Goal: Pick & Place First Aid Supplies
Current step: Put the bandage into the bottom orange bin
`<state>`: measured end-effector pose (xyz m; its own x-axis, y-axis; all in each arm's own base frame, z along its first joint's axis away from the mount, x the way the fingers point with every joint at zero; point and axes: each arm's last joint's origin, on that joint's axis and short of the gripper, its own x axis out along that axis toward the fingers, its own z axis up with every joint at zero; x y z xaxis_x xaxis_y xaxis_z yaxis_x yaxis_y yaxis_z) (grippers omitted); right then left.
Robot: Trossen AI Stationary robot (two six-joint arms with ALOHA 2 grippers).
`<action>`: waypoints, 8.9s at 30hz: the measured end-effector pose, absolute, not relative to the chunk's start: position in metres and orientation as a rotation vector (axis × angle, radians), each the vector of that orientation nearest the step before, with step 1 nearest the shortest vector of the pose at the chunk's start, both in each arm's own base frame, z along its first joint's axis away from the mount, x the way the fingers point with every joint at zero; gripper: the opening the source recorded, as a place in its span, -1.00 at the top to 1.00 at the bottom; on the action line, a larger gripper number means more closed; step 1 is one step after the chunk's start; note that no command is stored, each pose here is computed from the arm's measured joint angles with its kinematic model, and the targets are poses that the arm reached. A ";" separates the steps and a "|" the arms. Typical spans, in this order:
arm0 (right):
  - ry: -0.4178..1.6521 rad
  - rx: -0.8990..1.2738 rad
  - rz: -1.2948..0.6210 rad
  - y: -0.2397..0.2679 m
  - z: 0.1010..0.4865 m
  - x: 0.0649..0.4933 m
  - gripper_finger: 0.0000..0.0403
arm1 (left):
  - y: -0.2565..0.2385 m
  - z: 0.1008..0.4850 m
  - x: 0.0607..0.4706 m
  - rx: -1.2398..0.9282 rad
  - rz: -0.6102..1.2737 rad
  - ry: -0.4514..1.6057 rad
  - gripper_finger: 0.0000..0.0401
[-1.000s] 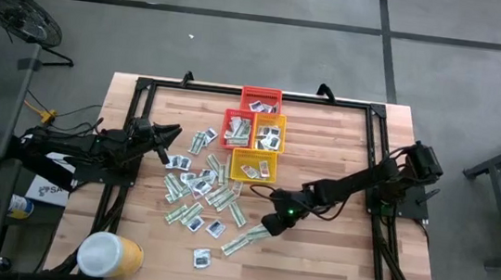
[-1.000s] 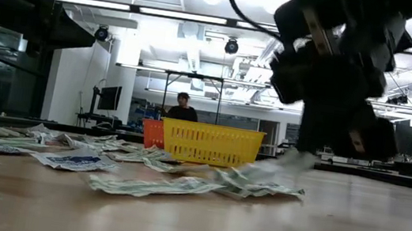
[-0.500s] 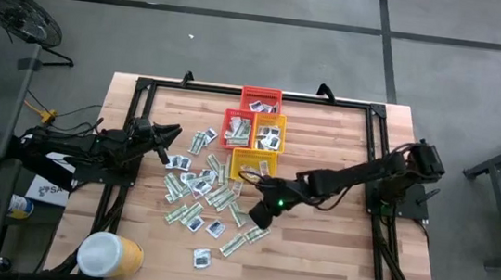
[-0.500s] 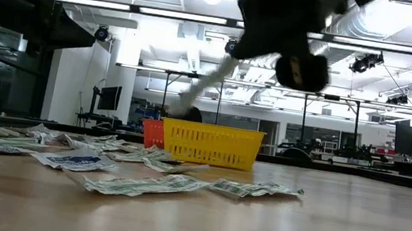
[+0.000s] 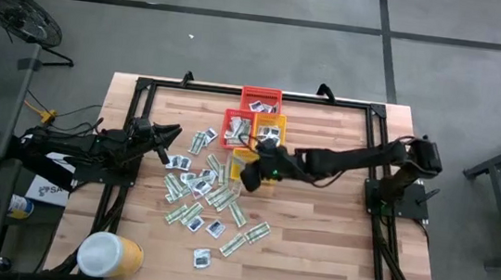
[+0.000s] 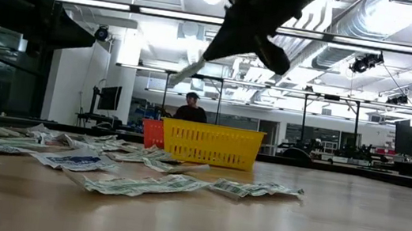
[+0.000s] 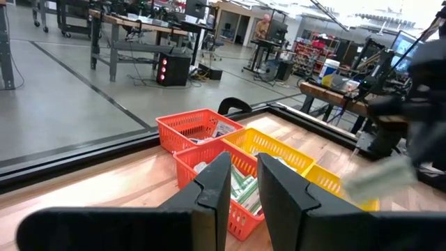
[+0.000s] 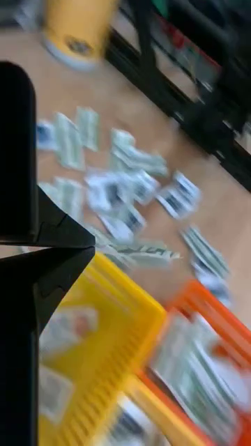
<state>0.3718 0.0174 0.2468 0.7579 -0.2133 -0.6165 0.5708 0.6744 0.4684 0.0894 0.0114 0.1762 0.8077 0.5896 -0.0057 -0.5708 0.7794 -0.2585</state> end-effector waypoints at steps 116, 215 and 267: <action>1.430 0.828 -0.411 0.099 0.108 0.363 0.55 | 0.011 0.176 0.089 -0.255 0.627 -0.077 0.64; 0.988 0.086 -0.367 -0.150 0.213 0.443 0.99 | 0.011 0.176 0.089 -0.255 0.627 -0.077 0.64; 1.257 -0.326 0.433 0.091 0.209 0.420 0.24 | 0.011 0.176 0.089 -0.254 0.628 -0.077 0.64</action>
